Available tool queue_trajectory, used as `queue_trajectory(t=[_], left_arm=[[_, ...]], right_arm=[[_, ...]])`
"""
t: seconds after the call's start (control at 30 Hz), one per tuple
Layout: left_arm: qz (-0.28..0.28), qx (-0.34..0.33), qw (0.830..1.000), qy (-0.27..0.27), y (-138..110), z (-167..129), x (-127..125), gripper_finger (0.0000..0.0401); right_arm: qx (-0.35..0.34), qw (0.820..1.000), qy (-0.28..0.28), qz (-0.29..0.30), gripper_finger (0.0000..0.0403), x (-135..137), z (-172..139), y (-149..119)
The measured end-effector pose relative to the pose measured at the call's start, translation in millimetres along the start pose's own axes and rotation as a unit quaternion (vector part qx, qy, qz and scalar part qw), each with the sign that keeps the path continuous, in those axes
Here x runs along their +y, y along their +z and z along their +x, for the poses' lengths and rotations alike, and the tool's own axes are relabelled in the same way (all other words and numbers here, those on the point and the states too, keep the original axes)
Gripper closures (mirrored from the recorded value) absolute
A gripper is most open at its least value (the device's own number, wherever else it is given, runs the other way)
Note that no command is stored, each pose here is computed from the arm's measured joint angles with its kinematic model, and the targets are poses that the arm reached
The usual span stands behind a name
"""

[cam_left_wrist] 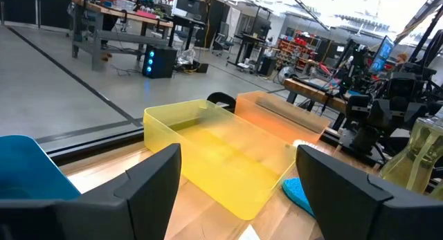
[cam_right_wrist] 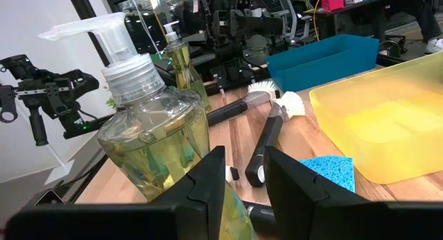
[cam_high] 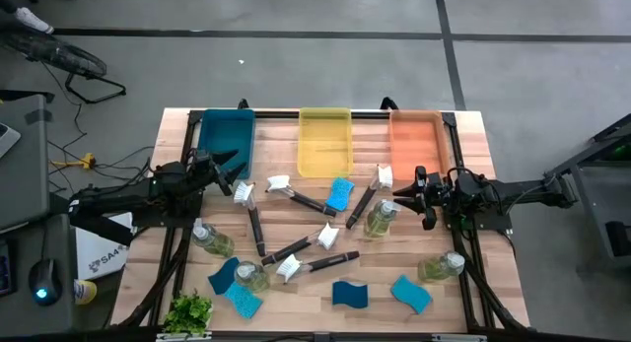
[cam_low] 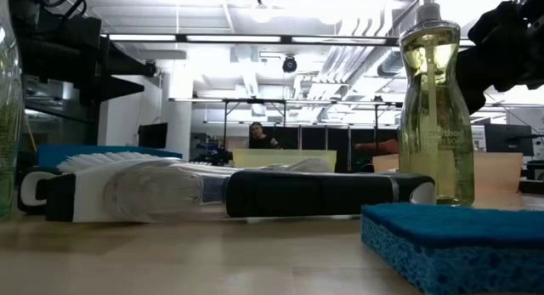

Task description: Pick & Place Kitchen Sink Supplies

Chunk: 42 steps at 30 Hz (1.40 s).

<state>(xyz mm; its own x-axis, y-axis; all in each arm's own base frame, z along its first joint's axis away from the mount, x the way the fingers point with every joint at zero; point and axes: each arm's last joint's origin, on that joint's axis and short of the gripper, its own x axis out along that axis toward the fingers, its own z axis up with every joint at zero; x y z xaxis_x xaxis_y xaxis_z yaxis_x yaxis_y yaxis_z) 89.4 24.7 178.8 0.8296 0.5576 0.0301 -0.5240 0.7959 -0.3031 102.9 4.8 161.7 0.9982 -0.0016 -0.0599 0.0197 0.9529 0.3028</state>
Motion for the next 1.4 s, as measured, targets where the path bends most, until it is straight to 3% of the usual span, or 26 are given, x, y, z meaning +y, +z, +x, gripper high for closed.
queue_trajectory(t=[0.33,0.57,0.77,1.1,1.27,1.4], left_arm=[[0.000,0.000,1.000,0.000,0.0,0.0,0.0,0.0121],[0.000,0.000,1.000,0.000,-0.1,0.0,0.0,0.0121],[0.000,0.000,1.000,0.000,-0.1,0.0,0.0,0.0121],[0.000,0.000,1.000,0.000,-0.1,0.0,0.0,0.0121],[0.000,0.000,1.000,0.000,-0.1,0.0,0.0,0.0121],[0.000,0.000,1.000,0.000,0.0,0.0,0.0,0.0121]], right_arm=[[-0.026,0.999,-0.021,0.002,0.0309,-0.5,-0.1,3.8],[-0.035,0.998,0.015,0.044,0.0309,2.3,-0.3,6.8],[-0.061,0.991,-0.043,0.114,0.0309,-1.3,-0.5,8.1],[-0.087,0.979,-0.105,0.148,0.0309,-5.4,-1.2,8.1],[-0.082,0.983,-0.105,0.124,0.0309,-4.5,-1.7,10.4],[-0.063,0.989,-0.112,0.079,0.0309,2.1,-8.7,31.8]])
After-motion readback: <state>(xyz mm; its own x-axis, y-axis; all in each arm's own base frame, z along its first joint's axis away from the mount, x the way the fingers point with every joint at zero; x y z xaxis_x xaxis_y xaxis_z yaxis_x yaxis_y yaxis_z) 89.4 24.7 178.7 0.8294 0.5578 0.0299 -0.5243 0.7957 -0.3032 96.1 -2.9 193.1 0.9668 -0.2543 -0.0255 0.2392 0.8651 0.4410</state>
